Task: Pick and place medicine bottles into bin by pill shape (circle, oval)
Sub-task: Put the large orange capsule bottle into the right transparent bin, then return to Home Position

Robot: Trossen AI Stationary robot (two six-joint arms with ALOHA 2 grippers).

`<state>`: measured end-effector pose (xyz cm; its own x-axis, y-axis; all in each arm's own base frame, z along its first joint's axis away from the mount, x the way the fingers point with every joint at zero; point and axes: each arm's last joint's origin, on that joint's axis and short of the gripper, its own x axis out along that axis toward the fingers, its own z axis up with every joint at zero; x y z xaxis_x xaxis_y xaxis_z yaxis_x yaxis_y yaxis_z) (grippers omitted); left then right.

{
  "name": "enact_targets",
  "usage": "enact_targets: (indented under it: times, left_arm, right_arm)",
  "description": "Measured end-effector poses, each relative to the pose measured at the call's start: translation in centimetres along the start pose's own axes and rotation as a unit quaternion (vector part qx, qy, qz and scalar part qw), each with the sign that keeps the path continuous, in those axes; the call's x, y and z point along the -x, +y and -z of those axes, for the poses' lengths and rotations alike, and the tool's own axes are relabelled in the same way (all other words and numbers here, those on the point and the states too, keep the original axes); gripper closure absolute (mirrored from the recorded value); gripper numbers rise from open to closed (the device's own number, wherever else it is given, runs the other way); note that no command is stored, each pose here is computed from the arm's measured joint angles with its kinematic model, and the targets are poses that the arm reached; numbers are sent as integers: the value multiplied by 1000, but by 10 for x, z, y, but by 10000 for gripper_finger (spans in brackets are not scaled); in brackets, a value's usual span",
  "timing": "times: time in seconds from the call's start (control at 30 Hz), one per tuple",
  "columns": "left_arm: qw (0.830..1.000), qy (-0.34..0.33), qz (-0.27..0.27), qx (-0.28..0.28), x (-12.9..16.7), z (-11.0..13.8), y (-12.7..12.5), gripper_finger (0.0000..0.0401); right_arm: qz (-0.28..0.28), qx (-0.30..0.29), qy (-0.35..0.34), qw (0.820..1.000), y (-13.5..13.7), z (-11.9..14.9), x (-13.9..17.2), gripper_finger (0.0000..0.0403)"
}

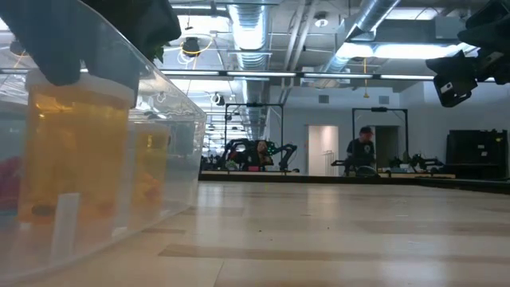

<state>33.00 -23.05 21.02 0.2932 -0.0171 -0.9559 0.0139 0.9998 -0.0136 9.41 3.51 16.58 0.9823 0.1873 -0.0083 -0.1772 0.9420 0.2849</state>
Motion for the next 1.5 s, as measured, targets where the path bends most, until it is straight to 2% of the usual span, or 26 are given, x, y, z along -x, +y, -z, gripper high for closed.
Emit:
enact_targets:
  times: [0.73,1.03,1.23,1.5]
  left_arm:
    - [1000,0,-2,9,-1,0,0,195]
    - [1000,0,-2,9,-1,0,0,153]
    - [1000,-1,-2,9,0,0,0,142]
    - [999,-41,-17,6,22,-1,6,119]
  right_arm:
    - [0,1,0,1000,0,0,0,177]
    - [0,1,0,1000,0,0,0,177]
    - [0,1,0,1000,0,0,0,177]
    - [0,1,0,1000,0,0,0,177]
